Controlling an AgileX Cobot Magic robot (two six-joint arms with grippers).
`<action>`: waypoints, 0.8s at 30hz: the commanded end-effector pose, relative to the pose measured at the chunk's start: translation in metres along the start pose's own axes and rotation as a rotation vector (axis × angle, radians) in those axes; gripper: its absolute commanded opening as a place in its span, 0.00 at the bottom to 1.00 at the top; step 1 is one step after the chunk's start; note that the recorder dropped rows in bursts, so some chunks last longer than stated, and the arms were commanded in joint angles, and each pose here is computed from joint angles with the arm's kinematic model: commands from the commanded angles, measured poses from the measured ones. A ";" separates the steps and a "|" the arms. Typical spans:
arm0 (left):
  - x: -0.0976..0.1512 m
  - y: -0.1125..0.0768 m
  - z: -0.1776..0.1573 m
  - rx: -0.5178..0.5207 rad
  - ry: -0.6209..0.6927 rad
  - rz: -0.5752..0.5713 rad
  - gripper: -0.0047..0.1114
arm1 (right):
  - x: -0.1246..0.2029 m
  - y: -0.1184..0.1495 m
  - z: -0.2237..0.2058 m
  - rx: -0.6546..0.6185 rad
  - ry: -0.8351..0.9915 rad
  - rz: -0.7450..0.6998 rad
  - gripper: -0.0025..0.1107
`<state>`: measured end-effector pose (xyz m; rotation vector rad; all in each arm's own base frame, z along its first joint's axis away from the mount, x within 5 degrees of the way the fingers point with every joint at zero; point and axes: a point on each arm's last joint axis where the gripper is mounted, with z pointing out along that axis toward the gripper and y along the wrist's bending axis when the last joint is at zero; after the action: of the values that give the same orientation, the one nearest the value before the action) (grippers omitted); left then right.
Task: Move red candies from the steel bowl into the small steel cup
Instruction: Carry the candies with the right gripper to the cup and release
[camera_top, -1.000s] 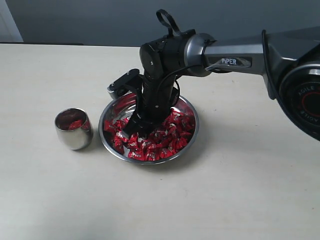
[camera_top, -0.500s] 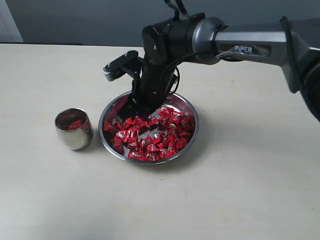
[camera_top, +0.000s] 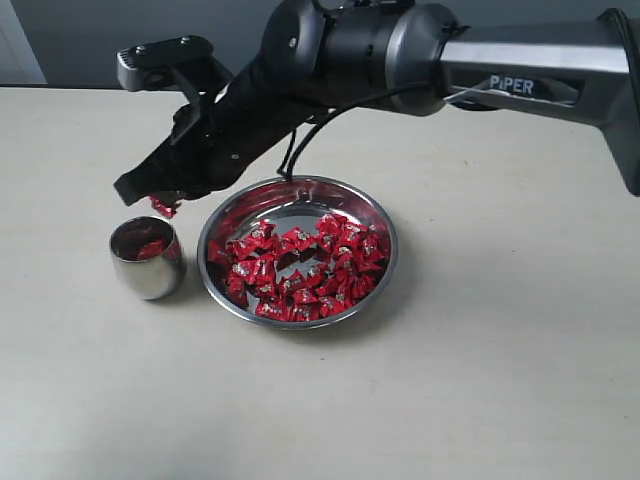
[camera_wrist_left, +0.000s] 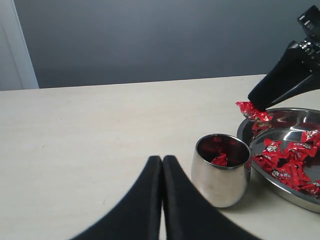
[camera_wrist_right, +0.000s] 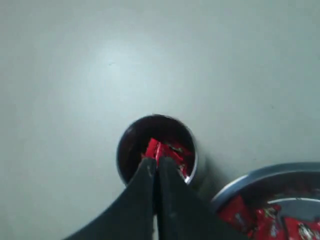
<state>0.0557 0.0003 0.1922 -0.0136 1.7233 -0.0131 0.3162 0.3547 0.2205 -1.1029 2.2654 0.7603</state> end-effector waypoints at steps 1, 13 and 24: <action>0.001 0.000 0.000 0.002 -0.002 -0.001 0.04 | -0.004 0.012 0.007 0.008 -0.053 -0.031 0.02; 0.001 0.000 0.000 0.002 -0.002 -0.001 0.04 | 0.010 0.004 0.035 0.027 -0.024 -0.016 0.10; 0.001 0.000 0.000 0.002 -0.002 -0.001 0.04 | 0.008 0.000 0.029 0.047 -0.017 -0.077 0.42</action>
<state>0.0557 0.0003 0.1922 -0.0136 1.7233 -0.0131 0.3143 0.3747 0.1868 -1.1291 2.2279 0.7147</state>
